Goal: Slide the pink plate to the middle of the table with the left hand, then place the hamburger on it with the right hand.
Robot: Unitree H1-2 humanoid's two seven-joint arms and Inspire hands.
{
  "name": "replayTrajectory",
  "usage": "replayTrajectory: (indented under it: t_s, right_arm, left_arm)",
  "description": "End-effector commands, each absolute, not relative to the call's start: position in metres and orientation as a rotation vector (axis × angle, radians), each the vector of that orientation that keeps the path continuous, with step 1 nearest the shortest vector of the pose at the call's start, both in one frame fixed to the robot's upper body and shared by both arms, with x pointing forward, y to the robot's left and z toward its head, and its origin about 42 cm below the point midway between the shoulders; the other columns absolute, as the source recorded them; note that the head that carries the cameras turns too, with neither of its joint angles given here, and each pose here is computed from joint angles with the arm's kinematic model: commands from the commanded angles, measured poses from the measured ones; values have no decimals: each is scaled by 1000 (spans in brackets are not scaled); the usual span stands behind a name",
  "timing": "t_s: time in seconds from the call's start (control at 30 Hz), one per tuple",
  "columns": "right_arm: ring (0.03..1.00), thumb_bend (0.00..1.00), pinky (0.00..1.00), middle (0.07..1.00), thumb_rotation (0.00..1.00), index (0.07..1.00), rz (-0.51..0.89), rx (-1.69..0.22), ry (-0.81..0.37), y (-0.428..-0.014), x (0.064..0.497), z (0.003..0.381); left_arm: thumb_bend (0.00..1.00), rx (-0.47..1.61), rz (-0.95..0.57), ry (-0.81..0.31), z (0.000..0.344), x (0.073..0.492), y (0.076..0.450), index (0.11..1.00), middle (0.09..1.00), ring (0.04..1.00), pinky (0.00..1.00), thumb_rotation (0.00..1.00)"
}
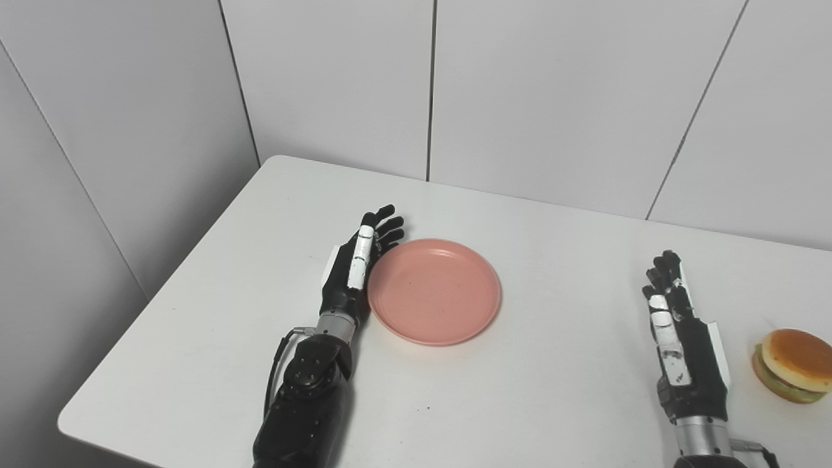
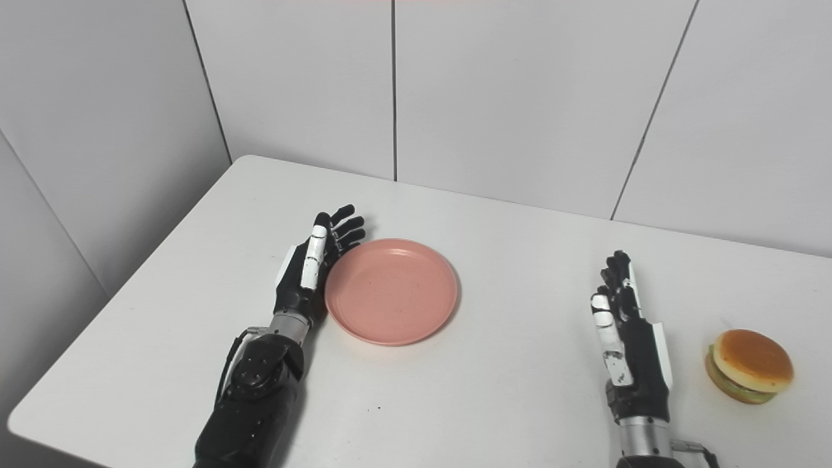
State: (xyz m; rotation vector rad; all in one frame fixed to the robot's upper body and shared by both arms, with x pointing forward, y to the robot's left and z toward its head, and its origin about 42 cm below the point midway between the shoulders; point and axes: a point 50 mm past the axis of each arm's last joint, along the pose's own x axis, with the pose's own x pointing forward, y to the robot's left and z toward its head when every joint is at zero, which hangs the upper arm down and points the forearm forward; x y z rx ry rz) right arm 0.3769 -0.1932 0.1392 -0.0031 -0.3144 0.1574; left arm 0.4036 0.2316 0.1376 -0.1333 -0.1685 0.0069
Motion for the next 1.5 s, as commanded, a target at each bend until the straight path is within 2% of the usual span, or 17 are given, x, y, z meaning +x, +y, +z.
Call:
replayTrajectory:
  t_s: [0.0, 0.33, 0.53, 0.63, 0.83, 1.03, 1.47]
  right_arm:
    - [1000, 595, 999, 1000, 822, 994, 115, 17, -168, -193, 344, 88]
    - [977, 624, 985, 981, 722, 970, 88, 72, -160, -178, 343, 89]
    - [993, 595, 1000, 988, 765, 982, 115, 82, -150, -168, 342, 89]
    - [998, 551, 1000, 995, 796, 993, 126, 64, -158, -164, 342, 88]
    - [997, 614, 1000, 1000, 856, 1000, 148, 40, -153, -156, 343, 88]
    - [1000, 627, 1000, 1000, 864, 1000, 156, 23, -146, -148, 344, 91]
    - [1000, 580, 1000, 1000, 838, 995, 145, 49, -140, -136, 345, 95]
  left_arm:
    - [622, -137, -32, -116, 112, 387, 221, 839, 847, 847, 854, 1000]
    - [659, -90, -95, -61, 106, 378, 211, 835, 845, 848, 863, 1000]
    - [626, -134, -142, -41, 100, 373, 208, 845, 857, 862, 876, 1000]
    - [618, -136, -151, -36, 99, 371, 208, 846, 859, 864, 878, 1000]
    - [617, -139, -166, -40, 98, 367, 209, 847, 861, 871, 881, 1000]
    - [594, -158, -195, -46, 95, 361, 203, 850, 864, 877, 895, 1000]
    - [575, -161, -226, -38, 92, 352, 190, 854, 866, 870, 879, 1000]
